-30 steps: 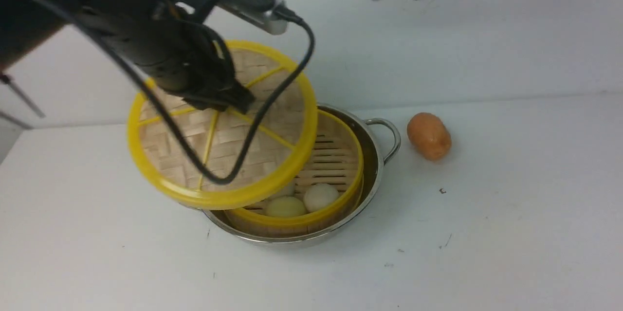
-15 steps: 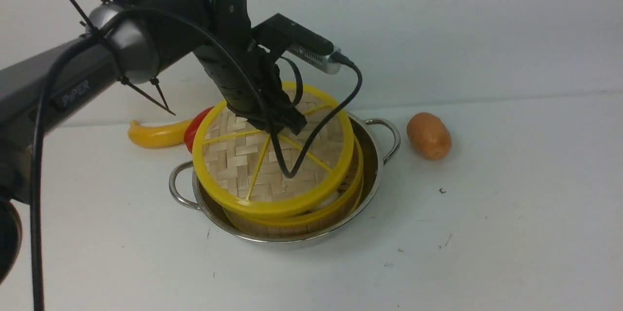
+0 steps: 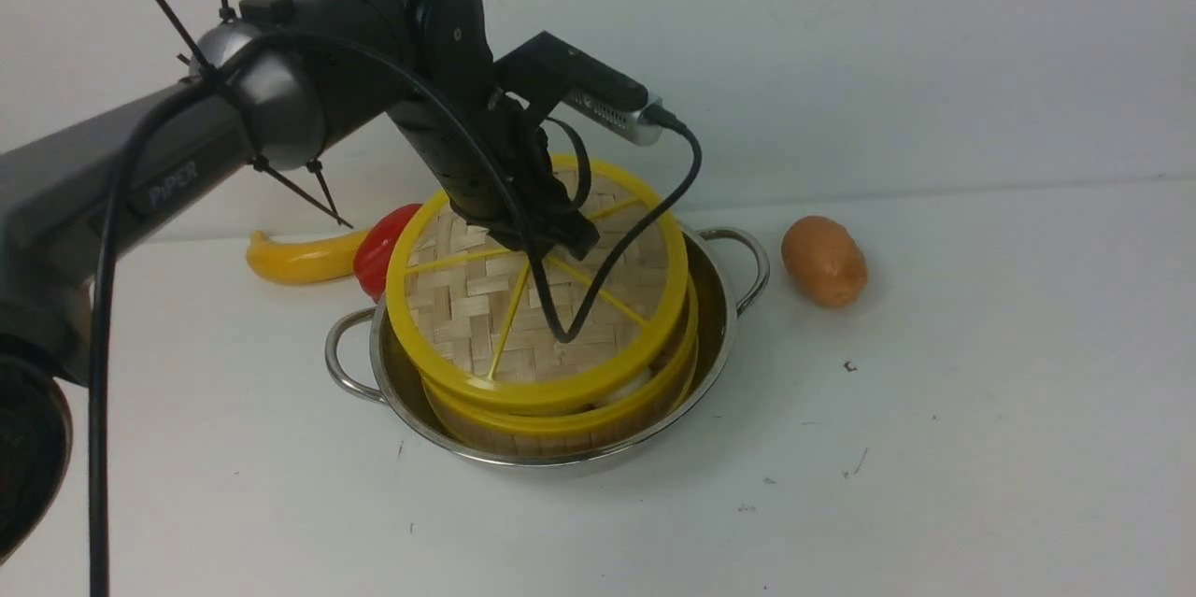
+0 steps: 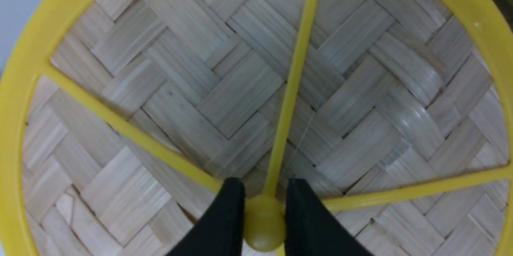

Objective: Place the steamer in the pot on the white table, and put the lid on the steamer.
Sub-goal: 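Place the yellow bamboo steamer lid onto the steamer in the pot with the left gripper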

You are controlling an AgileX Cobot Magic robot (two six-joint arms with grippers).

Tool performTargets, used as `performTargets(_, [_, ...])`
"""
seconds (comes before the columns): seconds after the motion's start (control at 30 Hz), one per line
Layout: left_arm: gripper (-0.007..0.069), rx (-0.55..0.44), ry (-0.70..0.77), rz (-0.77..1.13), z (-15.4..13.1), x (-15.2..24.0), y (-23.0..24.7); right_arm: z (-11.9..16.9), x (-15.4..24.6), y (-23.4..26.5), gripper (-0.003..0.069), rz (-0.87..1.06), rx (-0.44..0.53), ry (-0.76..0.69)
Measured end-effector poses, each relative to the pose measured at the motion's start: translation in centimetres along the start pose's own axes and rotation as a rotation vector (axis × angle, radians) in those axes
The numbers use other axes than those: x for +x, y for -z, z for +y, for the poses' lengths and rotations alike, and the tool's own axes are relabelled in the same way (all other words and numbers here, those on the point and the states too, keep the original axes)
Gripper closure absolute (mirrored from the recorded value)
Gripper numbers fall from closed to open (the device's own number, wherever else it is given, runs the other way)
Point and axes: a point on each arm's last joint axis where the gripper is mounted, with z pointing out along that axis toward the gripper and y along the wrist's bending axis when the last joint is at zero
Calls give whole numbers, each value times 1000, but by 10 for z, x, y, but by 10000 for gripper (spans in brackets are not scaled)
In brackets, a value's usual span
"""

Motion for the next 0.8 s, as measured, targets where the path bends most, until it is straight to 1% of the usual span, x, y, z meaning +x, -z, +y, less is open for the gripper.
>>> performTargets(0.3, [510,61,13,27,-5,3,-19,0,0,0,261,1,0,0])
performTargets(0.8, [510,25,5,13,-4,0,-23,0,0,-1,261,2,0,2])
